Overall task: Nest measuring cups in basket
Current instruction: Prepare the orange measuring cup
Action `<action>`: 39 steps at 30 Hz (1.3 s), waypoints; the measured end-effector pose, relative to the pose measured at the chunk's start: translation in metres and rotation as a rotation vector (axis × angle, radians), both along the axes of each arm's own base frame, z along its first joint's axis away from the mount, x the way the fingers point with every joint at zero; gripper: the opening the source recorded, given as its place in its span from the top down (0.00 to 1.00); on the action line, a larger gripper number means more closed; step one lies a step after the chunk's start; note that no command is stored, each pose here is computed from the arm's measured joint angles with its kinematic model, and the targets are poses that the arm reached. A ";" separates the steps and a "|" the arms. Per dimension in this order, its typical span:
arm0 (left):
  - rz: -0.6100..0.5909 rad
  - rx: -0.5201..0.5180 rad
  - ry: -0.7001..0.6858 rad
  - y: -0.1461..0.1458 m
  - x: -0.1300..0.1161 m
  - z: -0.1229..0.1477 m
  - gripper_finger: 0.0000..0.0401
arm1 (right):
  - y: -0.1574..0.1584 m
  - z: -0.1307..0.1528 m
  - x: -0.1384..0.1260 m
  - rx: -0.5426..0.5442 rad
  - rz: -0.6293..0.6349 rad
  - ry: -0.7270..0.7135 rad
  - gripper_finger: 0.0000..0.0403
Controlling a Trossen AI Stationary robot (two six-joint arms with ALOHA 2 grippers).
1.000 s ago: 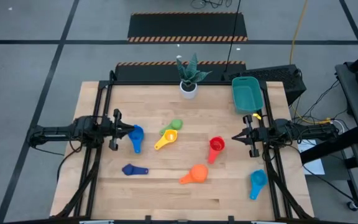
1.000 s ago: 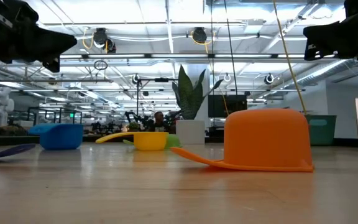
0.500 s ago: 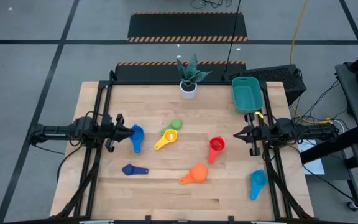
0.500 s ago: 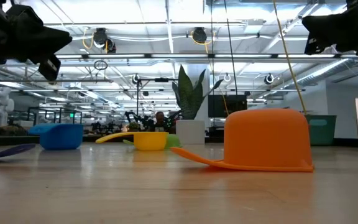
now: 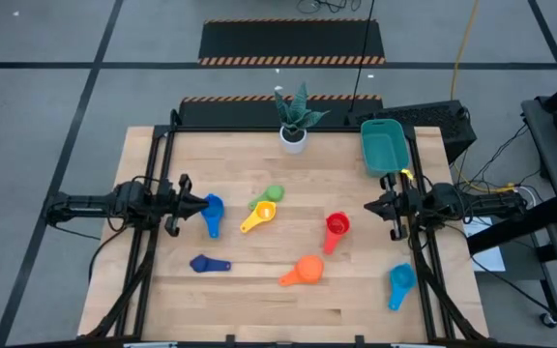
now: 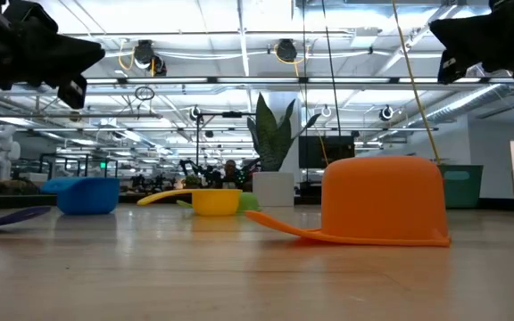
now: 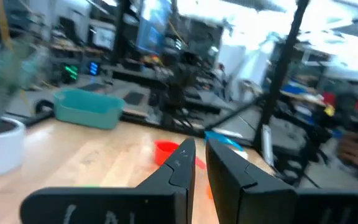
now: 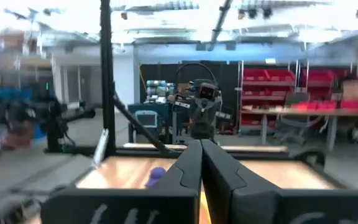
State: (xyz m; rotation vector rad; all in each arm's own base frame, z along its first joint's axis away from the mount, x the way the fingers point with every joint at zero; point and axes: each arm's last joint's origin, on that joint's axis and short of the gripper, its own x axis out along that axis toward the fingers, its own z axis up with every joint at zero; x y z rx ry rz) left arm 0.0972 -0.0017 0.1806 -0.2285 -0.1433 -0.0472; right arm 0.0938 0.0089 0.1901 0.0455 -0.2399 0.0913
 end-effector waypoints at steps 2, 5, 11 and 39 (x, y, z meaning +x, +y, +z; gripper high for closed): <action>0.036 -0.021 -0.038 0.001 -0.001 0.004 0.90 | -0.001 0.000 0.000 0.087 0.003 0.008 1.00; 0.050 -0.032 -0.136 0.002 -0.003 0.013 0.90 | -0.001 0.001 0.000 0.148 0.014 0.003 1.00; 0.040 0.039 -0.378 0.001 -0.012 0.034 0.90 | 0.000 0.000 0.001 0.134 0.014 0.012 1.00; -0.267 0.311 -0.048 -0.044 0.063 0.159 0.90 | 0.002 -0.016 0.020 0.199 0.005 0.212 1.00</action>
